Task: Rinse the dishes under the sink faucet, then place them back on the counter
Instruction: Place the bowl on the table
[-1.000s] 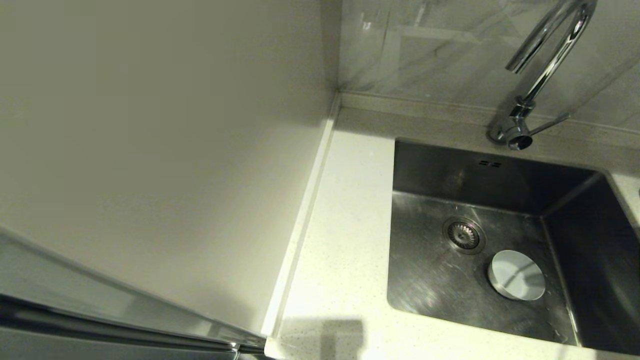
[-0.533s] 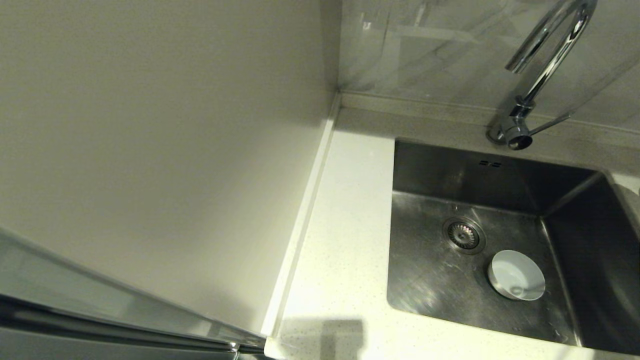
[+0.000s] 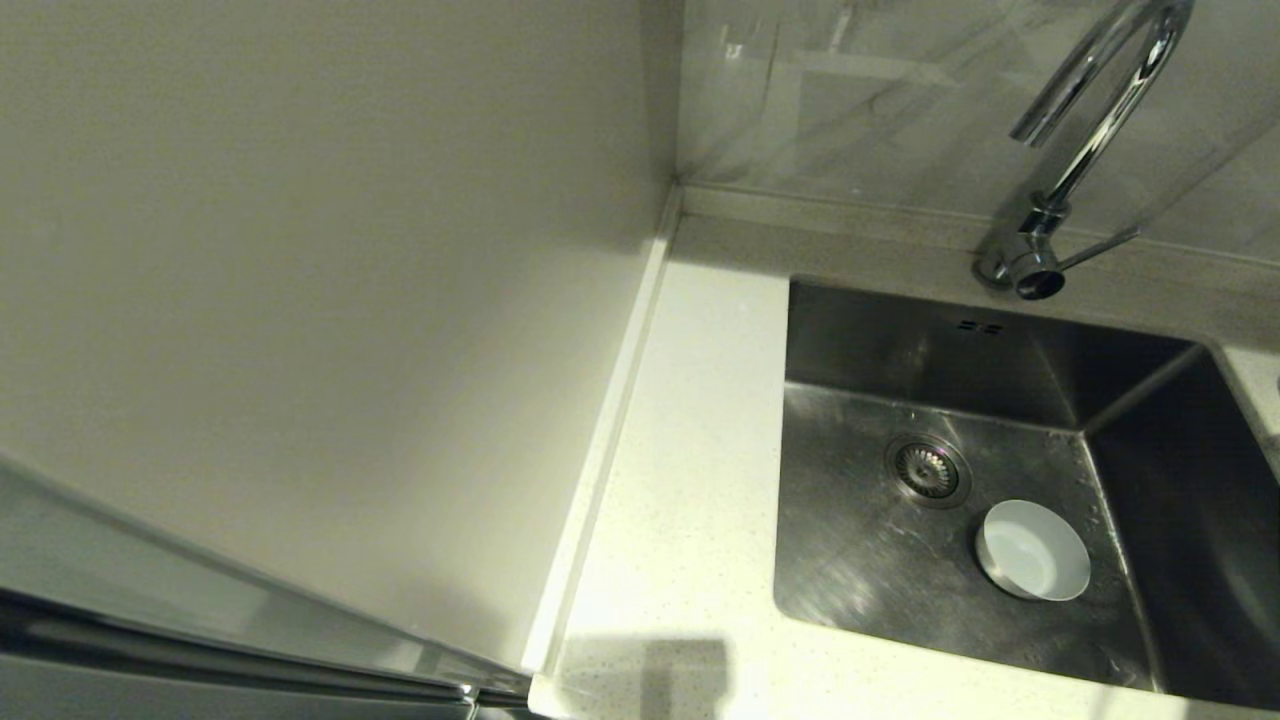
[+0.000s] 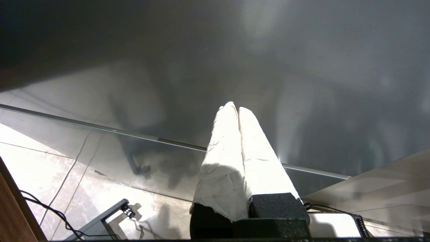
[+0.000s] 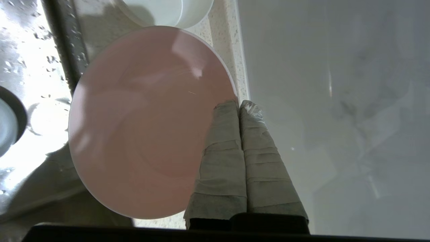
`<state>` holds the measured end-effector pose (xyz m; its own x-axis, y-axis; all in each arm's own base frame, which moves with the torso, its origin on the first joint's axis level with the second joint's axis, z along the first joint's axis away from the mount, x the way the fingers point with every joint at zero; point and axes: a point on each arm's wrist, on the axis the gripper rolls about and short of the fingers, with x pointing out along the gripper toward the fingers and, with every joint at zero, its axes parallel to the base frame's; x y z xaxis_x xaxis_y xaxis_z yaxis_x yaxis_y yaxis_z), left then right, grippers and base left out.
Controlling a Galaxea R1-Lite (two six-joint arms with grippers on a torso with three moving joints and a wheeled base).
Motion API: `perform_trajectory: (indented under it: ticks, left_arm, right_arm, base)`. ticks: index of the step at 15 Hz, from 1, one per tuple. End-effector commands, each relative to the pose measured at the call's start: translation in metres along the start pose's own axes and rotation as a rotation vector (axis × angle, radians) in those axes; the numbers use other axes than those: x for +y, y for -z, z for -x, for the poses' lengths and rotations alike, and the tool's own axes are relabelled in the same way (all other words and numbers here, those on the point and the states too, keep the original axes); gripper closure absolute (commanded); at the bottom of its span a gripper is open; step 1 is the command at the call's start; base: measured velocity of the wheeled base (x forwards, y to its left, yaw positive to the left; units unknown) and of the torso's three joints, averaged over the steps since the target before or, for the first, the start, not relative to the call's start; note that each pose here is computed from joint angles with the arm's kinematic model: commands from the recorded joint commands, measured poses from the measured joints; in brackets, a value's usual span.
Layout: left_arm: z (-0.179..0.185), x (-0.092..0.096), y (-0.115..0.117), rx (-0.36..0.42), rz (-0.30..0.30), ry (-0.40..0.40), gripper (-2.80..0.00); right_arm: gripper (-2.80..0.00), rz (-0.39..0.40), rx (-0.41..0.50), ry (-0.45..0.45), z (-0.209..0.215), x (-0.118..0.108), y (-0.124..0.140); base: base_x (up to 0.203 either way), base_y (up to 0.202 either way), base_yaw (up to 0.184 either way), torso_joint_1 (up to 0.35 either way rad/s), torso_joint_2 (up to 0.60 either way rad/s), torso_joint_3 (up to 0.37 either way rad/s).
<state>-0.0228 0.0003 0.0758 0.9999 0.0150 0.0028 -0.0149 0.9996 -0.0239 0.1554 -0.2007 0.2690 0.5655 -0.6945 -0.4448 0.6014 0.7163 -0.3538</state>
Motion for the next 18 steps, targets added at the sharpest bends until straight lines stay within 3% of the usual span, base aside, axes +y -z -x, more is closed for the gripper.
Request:
perform_trajectory:
  ticks: [1,9,10,15,18]
  left_arm:
    - [0.000,0.000,0.000,-0.003,0.001,0.001,0.00]
    - [0.000,0.000,0.000,-0.003,0.001,0.000,0.00]
    - [0.000,0.000,0.000,-0.003,0.001,0.000,0.00]
    - [0.000,0.000,0.000,-0.003,0.001,0.001,0.00]
    - [0.000,0.000,0.000,-0.004,0.001,0.000,0.00]
  right_arm:
    - [0.00,0.001,0.059,-0.022,-0.029,0.000,0.005]
    - [0.00,0.007,0.098,-0.032,-0.087,-0.001,0.002]
    - [-2.80,0.010,0.073,-0.021,-0.092,-0.001,0.000]
    - [-2.80,0.013,0.031,-0.014,-0.093,0.000,-0.008]
    - [-2.80,0.011,-0.042,0.010,-0.091,-0.003,-0.017]
  base:
    - [0.000,0.000,0.000,0.000,0.00,0.000]
    - [0.000,0.000,0.000,0.000,0.00,0.000]
    - [0.000,0.000,0.000,0.000,0.00,0.000]
    - [0.000,0.000,0.000,0.000,0.00,0.000]
    - [0.000,0.000,0.000,0.000,0.00,0.000]
